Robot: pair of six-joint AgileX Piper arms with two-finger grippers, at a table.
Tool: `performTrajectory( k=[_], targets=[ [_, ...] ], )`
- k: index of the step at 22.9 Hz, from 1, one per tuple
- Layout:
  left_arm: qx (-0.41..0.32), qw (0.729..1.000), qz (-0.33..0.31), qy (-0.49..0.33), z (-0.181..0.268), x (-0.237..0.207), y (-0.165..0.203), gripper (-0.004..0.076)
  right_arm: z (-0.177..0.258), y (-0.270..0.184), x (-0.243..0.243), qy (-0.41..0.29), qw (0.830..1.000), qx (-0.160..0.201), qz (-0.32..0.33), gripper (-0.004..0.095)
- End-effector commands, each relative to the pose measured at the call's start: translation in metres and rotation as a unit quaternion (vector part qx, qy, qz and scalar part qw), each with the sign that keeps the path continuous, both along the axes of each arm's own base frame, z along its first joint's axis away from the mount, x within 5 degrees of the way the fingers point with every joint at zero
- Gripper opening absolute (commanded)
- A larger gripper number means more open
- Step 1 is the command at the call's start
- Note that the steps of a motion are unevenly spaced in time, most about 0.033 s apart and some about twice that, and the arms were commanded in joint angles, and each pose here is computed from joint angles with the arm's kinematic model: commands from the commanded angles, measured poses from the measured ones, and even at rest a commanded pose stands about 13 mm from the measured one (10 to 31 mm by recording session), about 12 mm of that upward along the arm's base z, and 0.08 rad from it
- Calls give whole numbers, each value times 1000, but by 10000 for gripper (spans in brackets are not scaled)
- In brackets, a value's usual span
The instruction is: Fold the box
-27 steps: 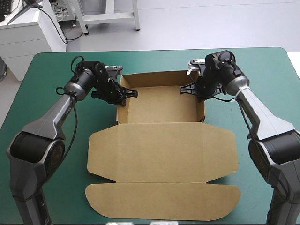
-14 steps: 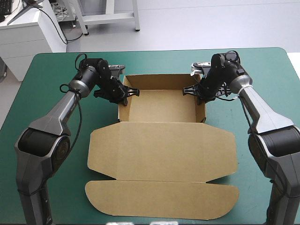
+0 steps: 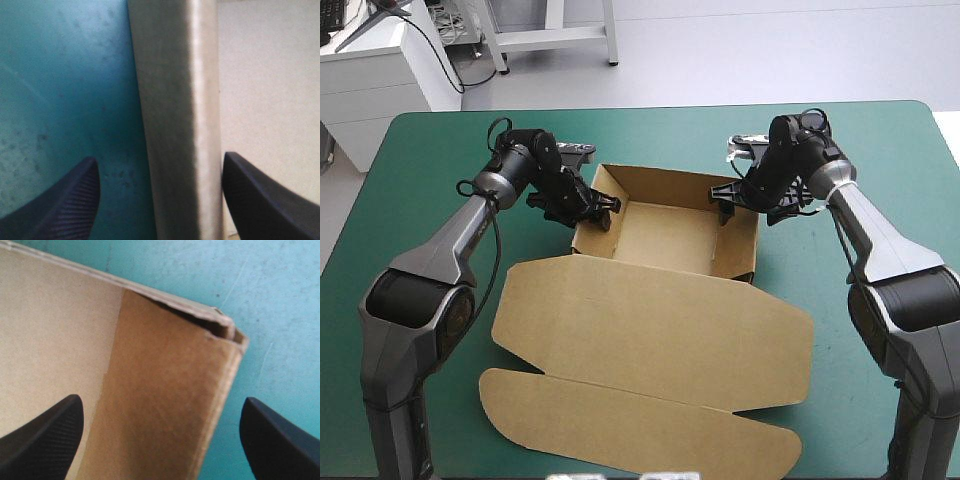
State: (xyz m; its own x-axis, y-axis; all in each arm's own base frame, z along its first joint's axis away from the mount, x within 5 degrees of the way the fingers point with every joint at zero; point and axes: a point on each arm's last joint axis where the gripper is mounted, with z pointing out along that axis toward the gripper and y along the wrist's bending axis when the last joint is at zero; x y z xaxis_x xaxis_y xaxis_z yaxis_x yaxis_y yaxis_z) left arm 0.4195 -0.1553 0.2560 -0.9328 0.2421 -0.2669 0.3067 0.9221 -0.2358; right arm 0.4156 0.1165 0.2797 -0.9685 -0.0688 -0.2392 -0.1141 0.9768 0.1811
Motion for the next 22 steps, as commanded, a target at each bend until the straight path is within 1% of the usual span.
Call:
performTrajectory(
  k=[1,3,5,6,8,10,11,12,13,14,15,19,22],
  targets=[
    [-18,998,1,-63,45,-3,1,527,34,-5,-5,-45,999,15,-17,794],
    [-17,997,-1,-78,56,-2,2,526,41,-5,-5,-52,998,18,-20,793],
    [-23,994,-6,-108,83,-2,2,526,62,-7,-8,-78,996,23,-24,793],
    [-29,991,-9,-128,102,-3,2,526,80,-9,-12,-105,994,24,-26,793],
    [-33,989,-17,-145,121,-7,3,526,103,-11,-21,-135,990,32,-32,793],
    [-56,982,-16,-180,148,-13,3,520,128,-16,-37,-167,985,36,-33,793],
    [-80,978,-17,-192,162,-19,2,497,138,-18,-46,-178,983,36,-33,793],
    [-102,975,-21,-196,172,-26,0,417,150,-22,-58,-193,980,36,-36,793],
    [-111,973,-23,-201,179,-31,1,290,160,-25,-68,-204,977,37,-37,793],
    [-112,972,-24,-205,183,-35,2,127,167,-29,-80,-214,975,36,-38,793],
    [-112,970,-30,-214,188,-39,3,-6,171,-31,-88,-218,975,32,-39,793],
    [-124,960,-41,-250,220,-68,11,-8,169,-40,-121,-207,977,26,-40,792],
    [-104,955,-56,-273,233,-89,20,-8,161,-42,-132,-192,980,23,-41,793]
  ],
)
